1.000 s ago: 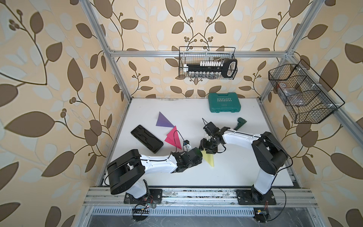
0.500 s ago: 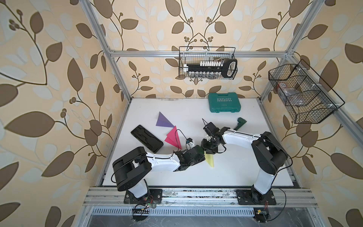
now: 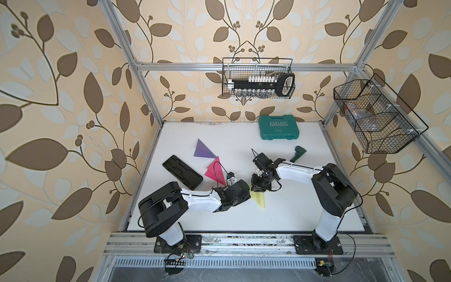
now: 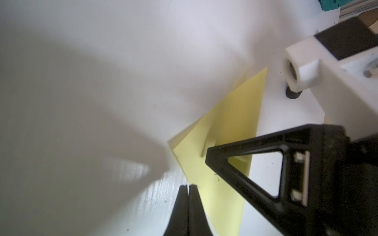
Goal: Fold the square paper diagonally
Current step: Fold the paper at the center of the board.
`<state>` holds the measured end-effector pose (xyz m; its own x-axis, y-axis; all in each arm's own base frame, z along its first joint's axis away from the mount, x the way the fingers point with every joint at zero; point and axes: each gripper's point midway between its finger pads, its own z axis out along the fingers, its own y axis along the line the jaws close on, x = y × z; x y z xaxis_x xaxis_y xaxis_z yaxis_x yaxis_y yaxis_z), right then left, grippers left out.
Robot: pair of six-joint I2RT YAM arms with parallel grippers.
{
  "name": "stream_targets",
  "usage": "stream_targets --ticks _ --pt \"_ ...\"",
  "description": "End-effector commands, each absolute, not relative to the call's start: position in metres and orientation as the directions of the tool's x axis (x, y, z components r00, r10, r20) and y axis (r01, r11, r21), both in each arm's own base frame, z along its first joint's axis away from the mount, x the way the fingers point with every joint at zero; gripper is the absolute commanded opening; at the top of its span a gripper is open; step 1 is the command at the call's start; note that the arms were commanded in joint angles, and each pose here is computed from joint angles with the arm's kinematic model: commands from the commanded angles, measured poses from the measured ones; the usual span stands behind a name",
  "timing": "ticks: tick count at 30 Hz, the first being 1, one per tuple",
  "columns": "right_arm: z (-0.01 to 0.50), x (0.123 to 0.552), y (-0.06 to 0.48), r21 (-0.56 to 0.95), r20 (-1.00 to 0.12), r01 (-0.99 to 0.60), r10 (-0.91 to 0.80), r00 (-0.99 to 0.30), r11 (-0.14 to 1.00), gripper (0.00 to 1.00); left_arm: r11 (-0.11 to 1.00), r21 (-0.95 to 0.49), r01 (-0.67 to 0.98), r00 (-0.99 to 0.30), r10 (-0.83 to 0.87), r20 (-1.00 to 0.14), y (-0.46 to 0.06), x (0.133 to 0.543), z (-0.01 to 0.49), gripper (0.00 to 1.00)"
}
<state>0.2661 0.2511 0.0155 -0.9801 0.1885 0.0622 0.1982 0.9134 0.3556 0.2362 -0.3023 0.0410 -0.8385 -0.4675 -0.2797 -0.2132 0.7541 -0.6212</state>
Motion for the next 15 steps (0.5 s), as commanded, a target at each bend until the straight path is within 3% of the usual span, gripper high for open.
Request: stream_targets --ticks 1,5,15 --pt "0.001 0.253 0.242 0.301 0.103 0.215 0.192 -0.976 0.929 0.1 0.745 -0.63 -0.22 -0.841 -0.472 -0.265 -0.302 0.243 0.042 0.0" --pt "0.0 0.252 0.241 0.298 0.106 0.217 0.193 -0.975 0.93 0.01 0.738 -0.642 -0.208 -0.857 -0.454 -0.243 -0.311 0.249 0.041 0.0" --pt "-0.001 0.252 0.24 0.291 0.107 0.219 0.196 -0.975 0.931 0.0 0.726 -0.661 -0.189 -0.861 -0.446 -0.244 -0.32 0.261 0.046 0.0"
